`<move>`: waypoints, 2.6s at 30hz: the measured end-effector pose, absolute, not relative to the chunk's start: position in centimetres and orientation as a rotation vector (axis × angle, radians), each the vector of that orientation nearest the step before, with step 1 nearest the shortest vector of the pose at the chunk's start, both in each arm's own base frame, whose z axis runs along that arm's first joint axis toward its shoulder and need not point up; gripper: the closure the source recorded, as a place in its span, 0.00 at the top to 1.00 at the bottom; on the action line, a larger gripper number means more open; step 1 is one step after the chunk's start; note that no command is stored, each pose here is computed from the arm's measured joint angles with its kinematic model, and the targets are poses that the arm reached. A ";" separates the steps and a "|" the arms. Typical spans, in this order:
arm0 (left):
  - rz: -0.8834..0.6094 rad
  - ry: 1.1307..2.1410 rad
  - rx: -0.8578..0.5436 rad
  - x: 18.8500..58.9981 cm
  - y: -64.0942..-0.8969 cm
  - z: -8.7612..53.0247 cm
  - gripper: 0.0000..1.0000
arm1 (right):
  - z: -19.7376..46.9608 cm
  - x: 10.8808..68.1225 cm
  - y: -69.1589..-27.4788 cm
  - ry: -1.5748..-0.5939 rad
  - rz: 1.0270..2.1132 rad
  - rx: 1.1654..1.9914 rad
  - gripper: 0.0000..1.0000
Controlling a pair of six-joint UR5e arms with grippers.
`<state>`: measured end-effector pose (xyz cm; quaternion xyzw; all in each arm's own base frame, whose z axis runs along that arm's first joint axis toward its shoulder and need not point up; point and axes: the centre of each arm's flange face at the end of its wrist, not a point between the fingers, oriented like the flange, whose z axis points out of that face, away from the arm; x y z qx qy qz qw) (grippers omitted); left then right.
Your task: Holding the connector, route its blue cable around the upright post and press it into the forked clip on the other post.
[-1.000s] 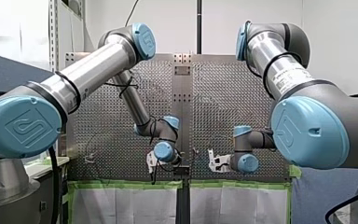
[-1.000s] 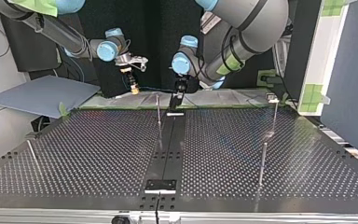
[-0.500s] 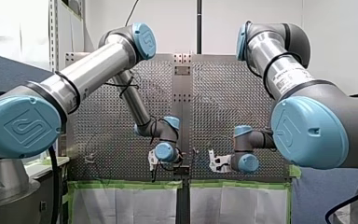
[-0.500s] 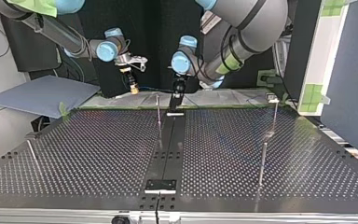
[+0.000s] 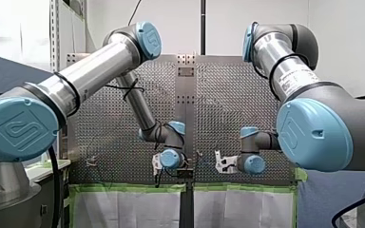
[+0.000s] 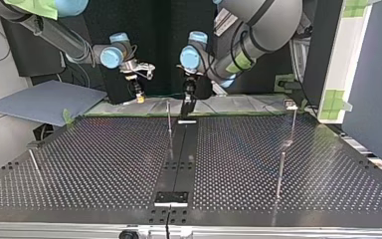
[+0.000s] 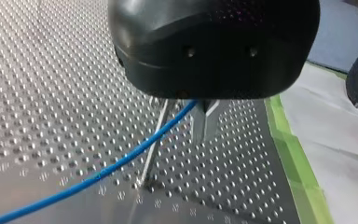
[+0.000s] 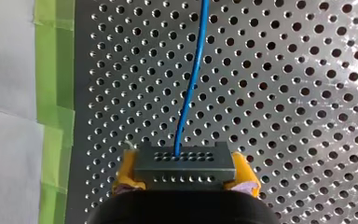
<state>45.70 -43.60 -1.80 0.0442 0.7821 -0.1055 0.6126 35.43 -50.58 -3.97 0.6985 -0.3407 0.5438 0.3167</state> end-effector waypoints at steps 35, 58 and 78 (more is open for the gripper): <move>-0.262 1.756 0.075 47.7 -45.0 0.0 0.00 | -2.0 34.5 -54.9 -0.876 1.445 1.783 0.00; -0.257 1.762 0.069 51.0 -45.1 2.0 0.00 | -1.4 33.8 -56.4 -0.875 1.453 1.755 0.00; -0.193 1.848 0.122 49.5 -44.7 1.2 0.00 | -1.8 33.5 -55.8 -0.843 1.397 1.817 0.00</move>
